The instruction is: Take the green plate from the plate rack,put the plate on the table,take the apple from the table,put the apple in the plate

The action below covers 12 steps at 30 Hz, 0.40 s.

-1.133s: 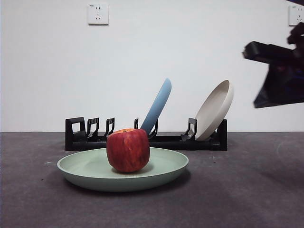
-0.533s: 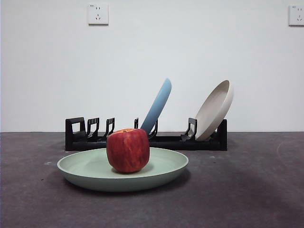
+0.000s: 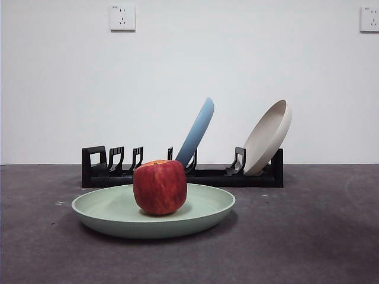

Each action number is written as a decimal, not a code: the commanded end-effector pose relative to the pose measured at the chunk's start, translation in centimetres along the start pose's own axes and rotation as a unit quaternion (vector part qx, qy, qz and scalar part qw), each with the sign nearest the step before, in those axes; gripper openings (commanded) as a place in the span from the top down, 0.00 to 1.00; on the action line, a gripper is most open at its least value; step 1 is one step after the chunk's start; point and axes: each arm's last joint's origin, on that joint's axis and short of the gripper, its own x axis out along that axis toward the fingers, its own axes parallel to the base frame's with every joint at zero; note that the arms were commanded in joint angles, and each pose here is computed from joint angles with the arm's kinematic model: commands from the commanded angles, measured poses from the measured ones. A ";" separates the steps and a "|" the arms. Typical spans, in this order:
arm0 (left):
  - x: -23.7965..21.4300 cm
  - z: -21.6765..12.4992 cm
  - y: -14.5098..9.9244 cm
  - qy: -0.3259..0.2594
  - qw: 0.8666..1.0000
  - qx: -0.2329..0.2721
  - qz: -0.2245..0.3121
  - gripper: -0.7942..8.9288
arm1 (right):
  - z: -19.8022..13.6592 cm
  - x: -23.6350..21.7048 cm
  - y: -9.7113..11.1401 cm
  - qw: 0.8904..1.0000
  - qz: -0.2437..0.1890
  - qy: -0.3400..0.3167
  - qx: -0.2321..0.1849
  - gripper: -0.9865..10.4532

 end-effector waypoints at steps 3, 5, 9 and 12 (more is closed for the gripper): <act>0.1 -0.4 0.0 0.006 1.000 -0.004 0.002 0.92 | -1.5 0.5 -0.1 1.000 0.002 0.012 0.002 0.91; 0.1 -0.4 0.0 0.006 1.000 -0.004 0.002 0.92 | -2.1 0.6 -0.1 1.000 0.003 0.020 0.002 0.91; 0.1 -0.4 0.0 0.006 1.000 -0.004 0.002 0.92 | -3.1 0.9 0.1 0.999 0.015 0.038 0.010 0.91; 0.1 -0.4 0.0 0.005 1.000 -0.004 0.002 0.92 | -3.4 0.8 0.3 0.998 0.027 0.053 0.010 0.91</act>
